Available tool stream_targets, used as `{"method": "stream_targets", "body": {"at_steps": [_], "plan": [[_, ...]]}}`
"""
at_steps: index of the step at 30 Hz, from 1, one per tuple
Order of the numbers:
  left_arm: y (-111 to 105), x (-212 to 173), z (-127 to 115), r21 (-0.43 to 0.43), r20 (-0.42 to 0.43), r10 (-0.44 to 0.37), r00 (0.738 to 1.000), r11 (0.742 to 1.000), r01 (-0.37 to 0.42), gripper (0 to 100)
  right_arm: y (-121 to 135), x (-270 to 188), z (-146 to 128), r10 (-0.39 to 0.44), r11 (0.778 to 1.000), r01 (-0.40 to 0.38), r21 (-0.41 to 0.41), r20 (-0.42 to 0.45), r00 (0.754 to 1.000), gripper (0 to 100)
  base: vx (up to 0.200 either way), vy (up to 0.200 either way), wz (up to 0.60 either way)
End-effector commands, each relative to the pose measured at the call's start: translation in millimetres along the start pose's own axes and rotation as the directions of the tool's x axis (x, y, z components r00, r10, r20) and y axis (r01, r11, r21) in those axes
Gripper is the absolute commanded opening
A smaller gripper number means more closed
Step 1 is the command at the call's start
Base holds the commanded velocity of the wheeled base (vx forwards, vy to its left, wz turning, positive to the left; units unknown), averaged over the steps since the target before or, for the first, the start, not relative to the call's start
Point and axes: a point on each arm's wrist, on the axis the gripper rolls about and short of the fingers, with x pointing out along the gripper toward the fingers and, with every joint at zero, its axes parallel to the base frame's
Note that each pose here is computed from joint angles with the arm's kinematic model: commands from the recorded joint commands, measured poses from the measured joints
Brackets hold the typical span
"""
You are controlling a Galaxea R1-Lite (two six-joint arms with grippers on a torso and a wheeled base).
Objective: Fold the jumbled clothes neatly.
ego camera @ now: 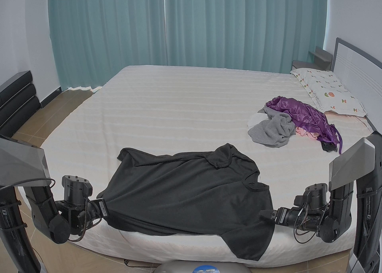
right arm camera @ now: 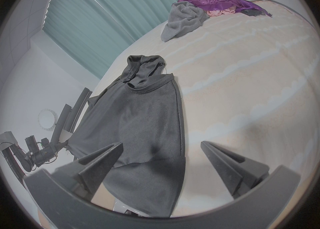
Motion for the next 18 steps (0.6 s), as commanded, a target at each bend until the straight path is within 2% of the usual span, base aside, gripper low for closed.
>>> {"method": "stream_targets", "body": {"at_steps": [1, 6, 18], "plan": [[0, 1, -1, 0.003, -0.006, 0.002, 1.000, 1.000, -0.002, 0, -5, 13, -5, -0.012, 1.000, 0.012, 0.001, -0.019, 1.000, 0, 0.000, 0.000, 0.00], [0, 3, -3, 0.005, -0.015, 0.007, 1.000, 1.000, -0.006, 0, -4, 12, -10, -0.052, 0.999, 0.052, -0.010, -0.020, 0.998, 0, 0.000, 0.000, 0.00], [1, 7, -9, 0.014, -0.042, 0.019, 0.999, 1.000, -0.018, 0, -13, -15, -11, -0.080, 0.997, 0.080, 0.019, -0.001, 0.997, 0, 0.000, 0.000, 0.00]]}}
